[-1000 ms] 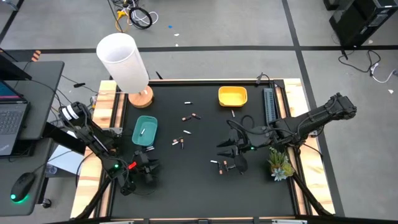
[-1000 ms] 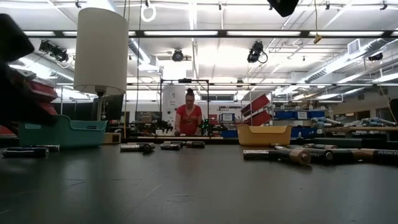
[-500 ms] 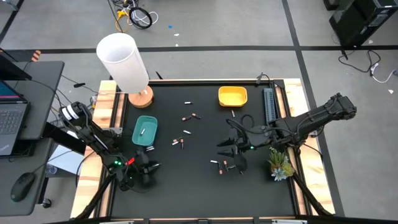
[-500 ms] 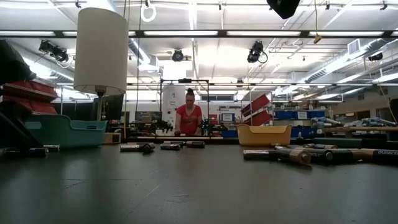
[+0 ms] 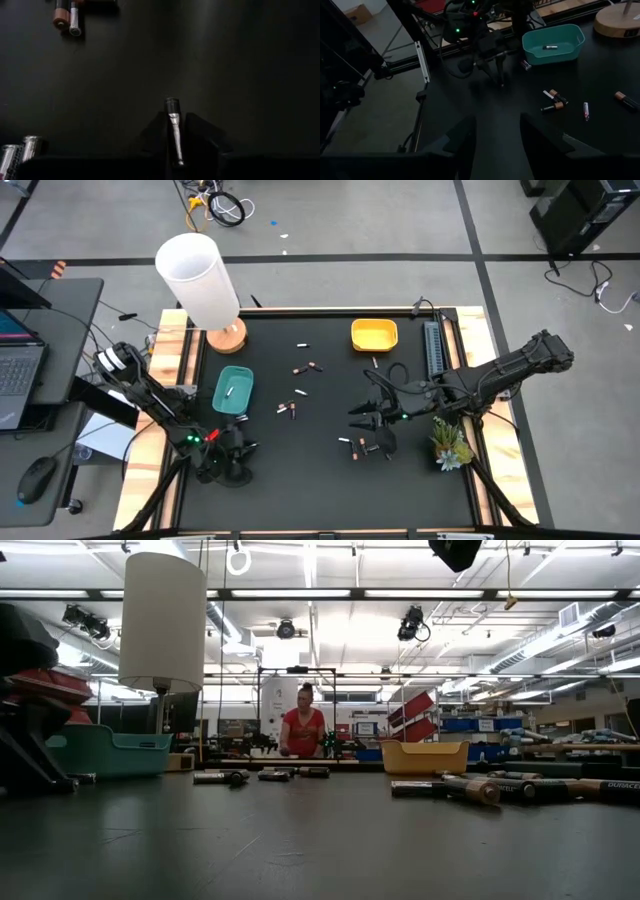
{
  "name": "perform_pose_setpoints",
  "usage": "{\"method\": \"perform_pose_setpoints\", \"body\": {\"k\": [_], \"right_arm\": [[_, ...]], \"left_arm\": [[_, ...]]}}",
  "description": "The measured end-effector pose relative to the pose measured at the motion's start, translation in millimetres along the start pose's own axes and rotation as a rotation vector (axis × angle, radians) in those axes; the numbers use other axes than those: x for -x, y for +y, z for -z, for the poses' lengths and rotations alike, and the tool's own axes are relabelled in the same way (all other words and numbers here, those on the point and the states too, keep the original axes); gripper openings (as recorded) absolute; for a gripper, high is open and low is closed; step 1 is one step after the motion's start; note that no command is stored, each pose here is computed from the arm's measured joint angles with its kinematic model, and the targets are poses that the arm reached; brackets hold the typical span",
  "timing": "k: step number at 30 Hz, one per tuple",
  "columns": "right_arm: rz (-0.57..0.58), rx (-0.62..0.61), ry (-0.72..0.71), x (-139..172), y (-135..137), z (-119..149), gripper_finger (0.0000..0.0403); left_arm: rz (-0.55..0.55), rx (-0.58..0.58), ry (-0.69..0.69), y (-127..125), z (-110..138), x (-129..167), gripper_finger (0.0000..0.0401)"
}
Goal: Sort batteries
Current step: Put the silver battery into the green bin
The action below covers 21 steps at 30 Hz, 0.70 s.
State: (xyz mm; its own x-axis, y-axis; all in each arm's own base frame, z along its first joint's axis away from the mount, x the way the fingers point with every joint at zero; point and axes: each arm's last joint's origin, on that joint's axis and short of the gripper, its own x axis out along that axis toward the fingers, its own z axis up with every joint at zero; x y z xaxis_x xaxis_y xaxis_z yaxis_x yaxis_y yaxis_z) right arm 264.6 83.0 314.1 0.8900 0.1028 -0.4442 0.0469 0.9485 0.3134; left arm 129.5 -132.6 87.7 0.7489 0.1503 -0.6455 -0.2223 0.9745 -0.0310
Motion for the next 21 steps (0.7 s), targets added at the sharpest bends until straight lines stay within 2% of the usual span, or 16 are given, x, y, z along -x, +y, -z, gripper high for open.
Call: {"method": "perform_pose_setpoints", "body": {"k": [3,14,21], "right_arm": [[0.0,-0.002,0.0,0.0,0.0,0.0,0.016],[0.007,-0.005,-0.002,-0.4,-2.6,-1.2,0.016],[-0.002,-0.001,0.003,-0.6,-2.7,-1.1,0.016]], "left_arm": [[-0.012,-0.002,0.003,0.2,0.9,-2.7,0.0037],[-0.041,0.038,-0.043,0.7,1.5,-5.5,0.0036],[-0.132,0.062,-0.134,1.0,-10.3,-10.2,0.0036]]}}
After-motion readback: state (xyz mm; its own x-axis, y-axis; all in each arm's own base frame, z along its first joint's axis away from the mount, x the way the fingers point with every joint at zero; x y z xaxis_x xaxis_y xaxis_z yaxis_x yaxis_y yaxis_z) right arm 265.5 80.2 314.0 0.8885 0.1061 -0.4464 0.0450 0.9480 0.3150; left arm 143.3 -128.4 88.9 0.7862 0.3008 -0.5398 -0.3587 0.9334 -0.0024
